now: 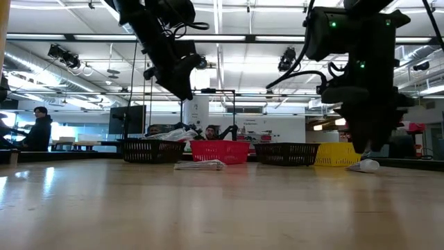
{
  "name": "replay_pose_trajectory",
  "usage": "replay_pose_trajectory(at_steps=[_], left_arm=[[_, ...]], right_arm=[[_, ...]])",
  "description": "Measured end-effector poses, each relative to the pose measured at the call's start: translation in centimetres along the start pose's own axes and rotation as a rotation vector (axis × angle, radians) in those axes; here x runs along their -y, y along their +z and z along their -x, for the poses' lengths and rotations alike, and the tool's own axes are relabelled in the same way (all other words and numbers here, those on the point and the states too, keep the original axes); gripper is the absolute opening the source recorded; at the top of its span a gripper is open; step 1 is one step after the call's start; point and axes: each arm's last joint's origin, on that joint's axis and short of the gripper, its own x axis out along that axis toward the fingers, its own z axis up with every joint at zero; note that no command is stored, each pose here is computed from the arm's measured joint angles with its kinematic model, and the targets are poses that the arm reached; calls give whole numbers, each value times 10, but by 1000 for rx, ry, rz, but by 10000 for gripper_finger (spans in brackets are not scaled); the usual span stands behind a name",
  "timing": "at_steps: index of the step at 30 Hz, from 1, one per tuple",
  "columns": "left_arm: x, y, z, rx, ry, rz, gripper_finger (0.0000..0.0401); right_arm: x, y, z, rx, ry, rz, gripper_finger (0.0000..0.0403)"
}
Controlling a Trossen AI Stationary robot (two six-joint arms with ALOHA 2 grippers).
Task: Pick & Place Travel size toiletries
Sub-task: Put the toothpaste into the red bin
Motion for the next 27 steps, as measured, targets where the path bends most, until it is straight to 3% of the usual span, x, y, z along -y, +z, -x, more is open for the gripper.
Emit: replay_pose_trajectory(at_steps=[12,23,27], left_arm=[[2,6,0,57,-24,2,142],[2,7,0,63,-24,13,142],[2,7,0,63,-24,13,142]], right_arm=[[10,-6,-30,62,28,-316,266],[21,5,-43,121,42,-424,198],[22,6,-44,138,32,-398,168]])
